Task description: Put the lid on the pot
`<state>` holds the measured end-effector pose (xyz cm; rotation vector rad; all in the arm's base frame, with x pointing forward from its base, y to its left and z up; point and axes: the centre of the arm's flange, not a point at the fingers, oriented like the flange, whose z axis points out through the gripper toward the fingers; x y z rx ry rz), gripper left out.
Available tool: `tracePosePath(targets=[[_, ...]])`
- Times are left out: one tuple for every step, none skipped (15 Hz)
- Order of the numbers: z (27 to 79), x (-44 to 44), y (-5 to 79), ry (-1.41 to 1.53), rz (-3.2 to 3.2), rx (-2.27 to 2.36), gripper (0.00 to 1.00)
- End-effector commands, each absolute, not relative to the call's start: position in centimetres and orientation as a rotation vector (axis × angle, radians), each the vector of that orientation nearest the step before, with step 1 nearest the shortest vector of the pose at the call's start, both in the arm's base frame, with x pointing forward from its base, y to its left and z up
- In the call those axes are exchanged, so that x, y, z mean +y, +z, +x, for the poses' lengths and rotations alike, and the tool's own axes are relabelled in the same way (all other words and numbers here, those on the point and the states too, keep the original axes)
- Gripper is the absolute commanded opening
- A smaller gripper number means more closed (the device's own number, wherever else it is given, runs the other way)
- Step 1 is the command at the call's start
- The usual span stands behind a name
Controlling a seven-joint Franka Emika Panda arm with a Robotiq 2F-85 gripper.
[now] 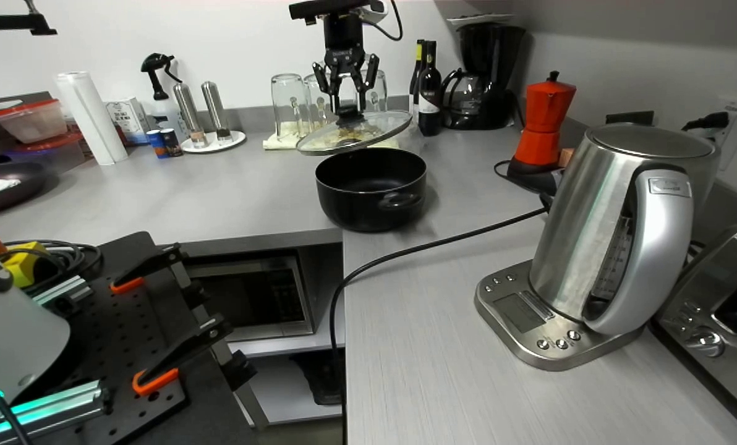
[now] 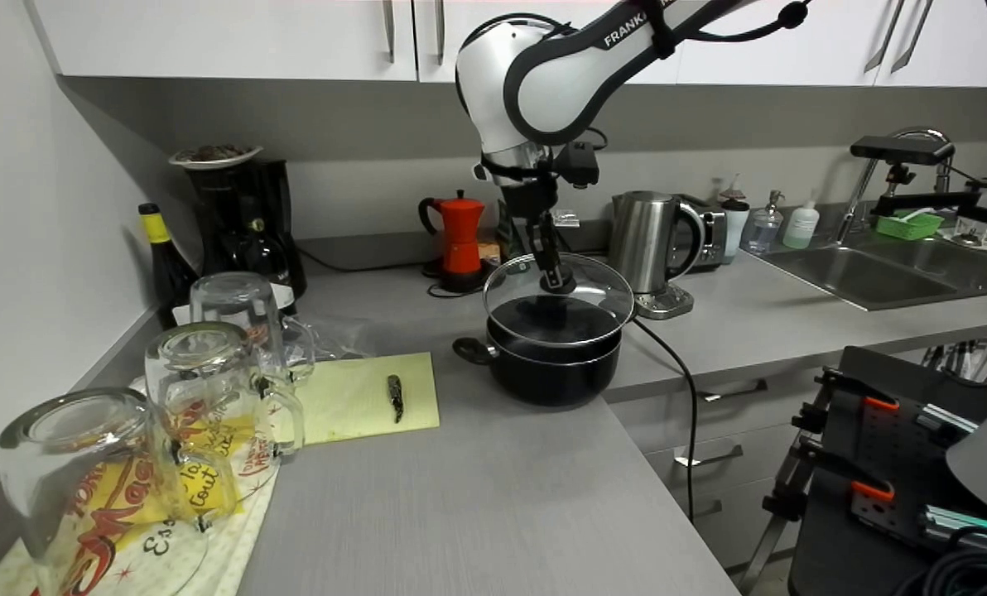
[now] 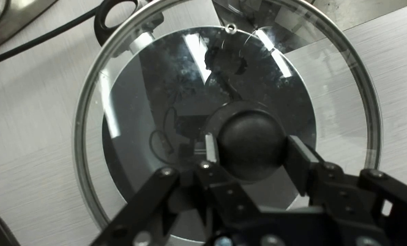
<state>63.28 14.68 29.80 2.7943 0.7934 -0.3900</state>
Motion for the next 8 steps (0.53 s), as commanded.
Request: tracePosePath(targets=[[65.5,12.9,30.8,-0.369,2.858,0.787,0.26],[65.8,12.4,30.7,-0.37,2.873,0.784,0.26],[66.1,11.9,30.5,-0.366,2.886,0.782,0.26],[66.4,11.6,30.3,-0.368,2.897,0.781,0.26],[66.6,11.3,30.2,-0.367,2.907,0.78,0.26],[66.8,11.1,29.8,-0.369,2.916,0.781,0.26],[67.0,11.0,29.5,-0.374,2.923,0.785,0.26],[67.0,11.0,29.1,-0.377,2.929,0.786,0.26]])
